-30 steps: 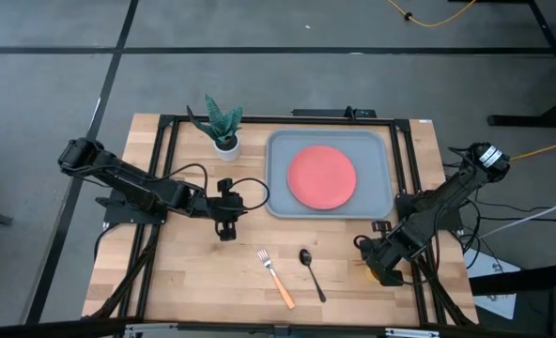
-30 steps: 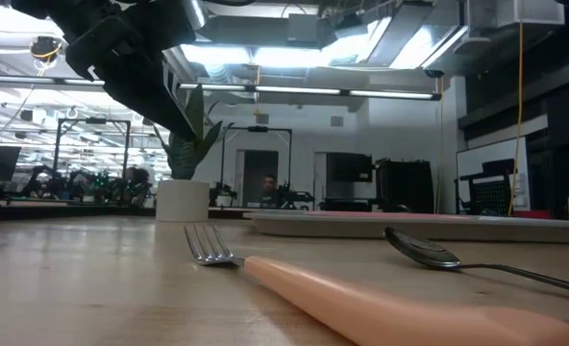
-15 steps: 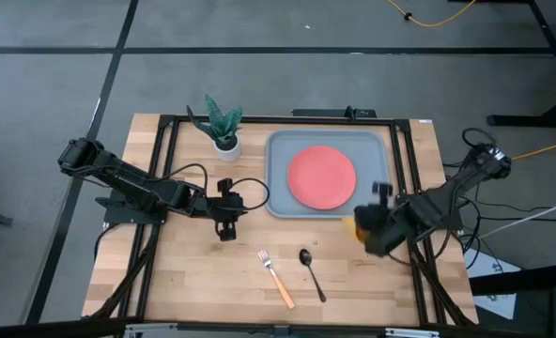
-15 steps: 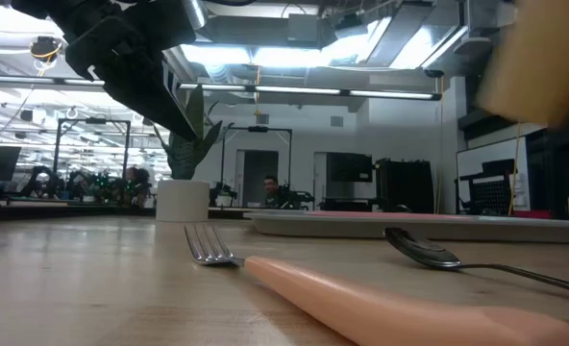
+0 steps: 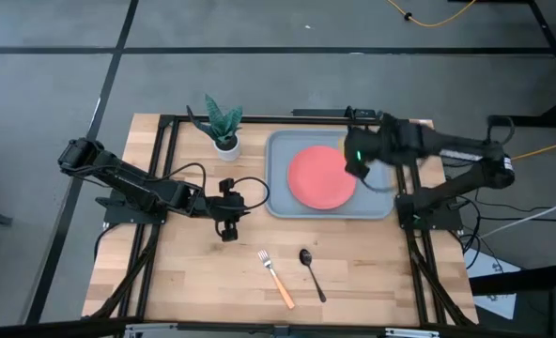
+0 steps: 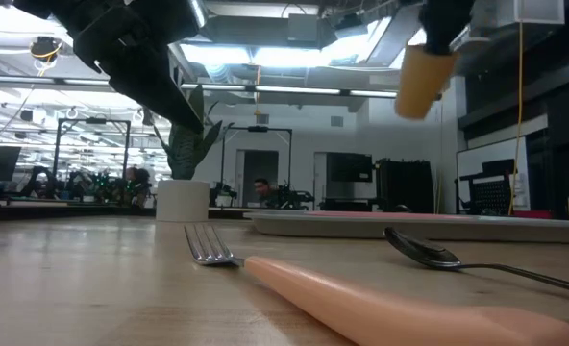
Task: Pick and place plate/cup/fork/spoon on tray
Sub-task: Put the yellow cup to the top right of the pink plate on the blue serving tray
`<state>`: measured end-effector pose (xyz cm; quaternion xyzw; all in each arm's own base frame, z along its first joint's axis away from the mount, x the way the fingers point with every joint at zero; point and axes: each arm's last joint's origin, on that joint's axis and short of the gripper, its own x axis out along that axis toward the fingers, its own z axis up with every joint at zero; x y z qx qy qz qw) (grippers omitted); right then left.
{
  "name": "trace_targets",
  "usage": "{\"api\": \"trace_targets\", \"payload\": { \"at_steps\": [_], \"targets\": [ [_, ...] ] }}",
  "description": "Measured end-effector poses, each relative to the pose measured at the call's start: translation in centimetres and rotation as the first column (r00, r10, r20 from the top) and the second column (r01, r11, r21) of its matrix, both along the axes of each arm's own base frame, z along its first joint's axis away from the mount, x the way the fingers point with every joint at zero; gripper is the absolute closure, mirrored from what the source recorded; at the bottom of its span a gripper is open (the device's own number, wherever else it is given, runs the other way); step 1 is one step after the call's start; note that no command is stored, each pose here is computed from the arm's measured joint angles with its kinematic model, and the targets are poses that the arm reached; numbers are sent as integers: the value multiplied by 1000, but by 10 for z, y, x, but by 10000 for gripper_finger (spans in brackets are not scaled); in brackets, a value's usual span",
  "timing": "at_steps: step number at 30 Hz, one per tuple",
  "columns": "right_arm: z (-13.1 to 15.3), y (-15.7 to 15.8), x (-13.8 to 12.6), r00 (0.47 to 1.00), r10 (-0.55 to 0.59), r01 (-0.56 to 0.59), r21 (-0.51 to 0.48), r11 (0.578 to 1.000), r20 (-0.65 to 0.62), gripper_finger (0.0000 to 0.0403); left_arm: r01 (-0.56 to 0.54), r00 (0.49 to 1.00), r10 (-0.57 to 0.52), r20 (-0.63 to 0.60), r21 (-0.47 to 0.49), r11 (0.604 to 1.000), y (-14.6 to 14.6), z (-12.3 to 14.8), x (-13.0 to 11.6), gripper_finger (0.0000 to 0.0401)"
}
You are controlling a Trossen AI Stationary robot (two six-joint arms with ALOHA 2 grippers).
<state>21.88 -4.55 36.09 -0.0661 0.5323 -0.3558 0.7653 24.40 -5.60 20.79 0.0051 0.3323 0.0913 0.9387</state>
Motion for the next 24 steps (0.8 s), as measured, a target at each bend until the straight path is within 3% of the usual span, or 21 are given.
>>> {"api": "trace_targets", "payload": {
  "at_steps": [4, 10, 16, 24],
  "targets": [
    [-8, -48, -7, 999, -44, 42, 149, 988, 11, 401, 0, 1000, 0, 2, -1, 1000, 0, 0, 0, 362],
    [-20, -97, -28, 990, -134, 121, 238, 964, 37, 401, 0, 1000, 0, 9, -3, 1000, 0, 1, 1, 362],
    [-42, -114, -43, 988, -151, 141, 326, 935, 6, 401, -1, 1000, 1, 9, -4, 1000, 0, 1, 1, 362],
    [-72, -119, -50, 993, -105, 119, 362, 925, -59, 402, 24, 1000, -24, 7, -12, 1000, -4, 1, 0, 362]
  ]
}}
